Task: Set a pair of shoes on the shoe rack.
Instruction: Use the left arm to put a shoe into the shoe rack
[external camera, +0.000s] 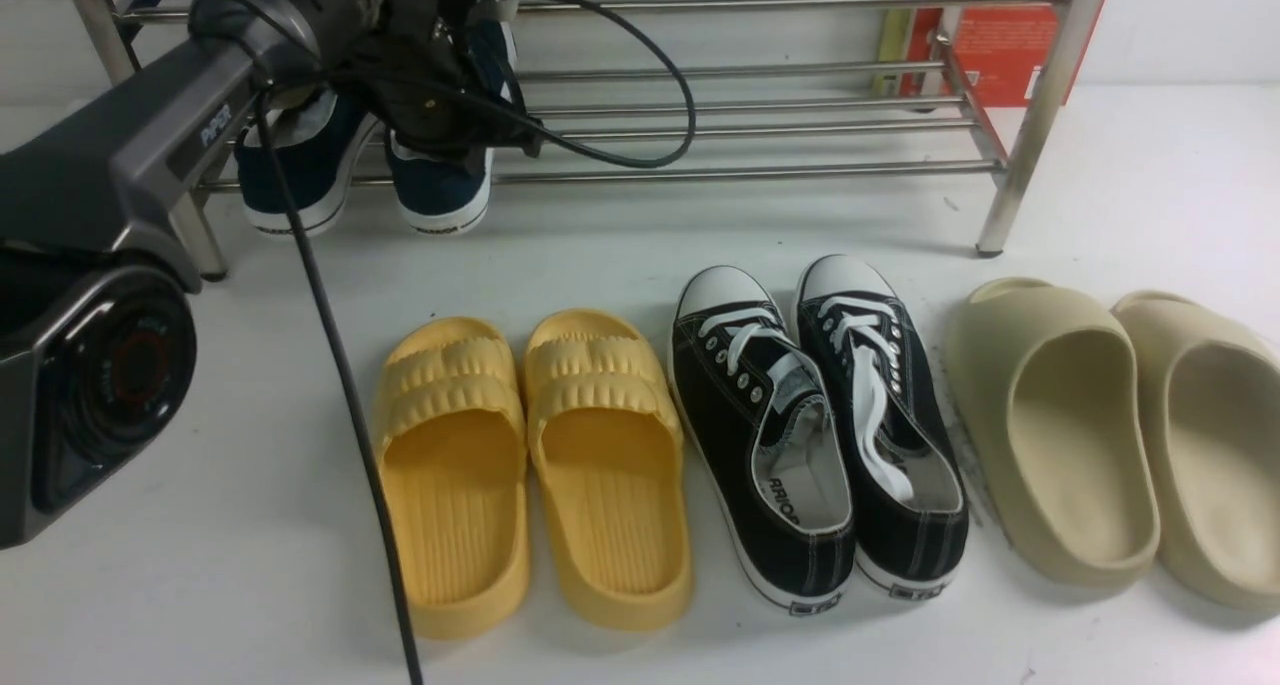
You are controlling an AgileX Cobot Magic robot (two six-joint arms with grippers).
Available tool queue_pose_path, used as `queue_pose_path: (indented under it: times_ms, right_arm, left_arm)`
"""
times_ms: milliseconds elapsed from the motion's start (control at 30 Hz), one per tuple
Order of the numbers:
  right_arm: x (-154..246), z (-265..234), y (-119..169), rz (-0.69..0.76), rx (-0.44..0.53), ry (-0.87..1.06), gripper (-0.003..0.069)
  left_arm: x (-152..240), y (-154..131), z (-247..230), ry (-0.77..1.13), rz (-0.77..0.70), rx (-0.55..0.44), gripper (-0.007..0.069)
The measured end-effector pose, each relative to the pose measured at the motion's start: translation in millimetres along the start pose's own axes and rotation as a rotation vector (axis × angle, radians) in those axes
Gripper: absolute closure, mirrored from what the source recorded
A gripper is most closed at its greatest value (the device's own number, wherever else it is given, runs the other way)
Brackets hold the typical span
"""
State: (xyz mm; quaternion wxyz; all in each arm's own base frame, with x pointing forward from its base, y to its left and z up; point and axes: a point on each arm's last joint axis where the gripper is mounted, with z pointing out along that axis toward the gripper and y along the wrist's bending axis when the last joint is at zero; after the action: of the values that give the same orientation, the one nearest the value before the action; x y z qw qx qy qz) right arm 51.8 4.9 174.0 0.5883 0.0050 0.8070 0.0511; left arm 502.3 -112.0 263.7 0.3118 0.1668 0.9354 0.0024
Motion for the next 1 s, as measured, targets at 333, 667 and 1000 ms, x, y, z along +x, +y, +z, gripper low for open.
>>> queue_pose_path:
  times_ms: [333, 667, 1000]
  right_arm:
    - [0, 0, 0, 0.000, 0.000, 0.000, 0.0420]
    - [0, 0, 0, 0.000, 0.000, 0.000, 0.0420]
    - [0, 0, 0, 0.000, 0.000, 0.000, 0.0420]
  left_arm:
    - [-6, -6, -5, -0.024, 0.018, 0.025, 0.0619]
    - [-11, -13, -14, -0.028, 0.008, 0.062, 0.0619]
    - [-10, -10, -9, -0.024, -0.038, 0.035, 0.0619]
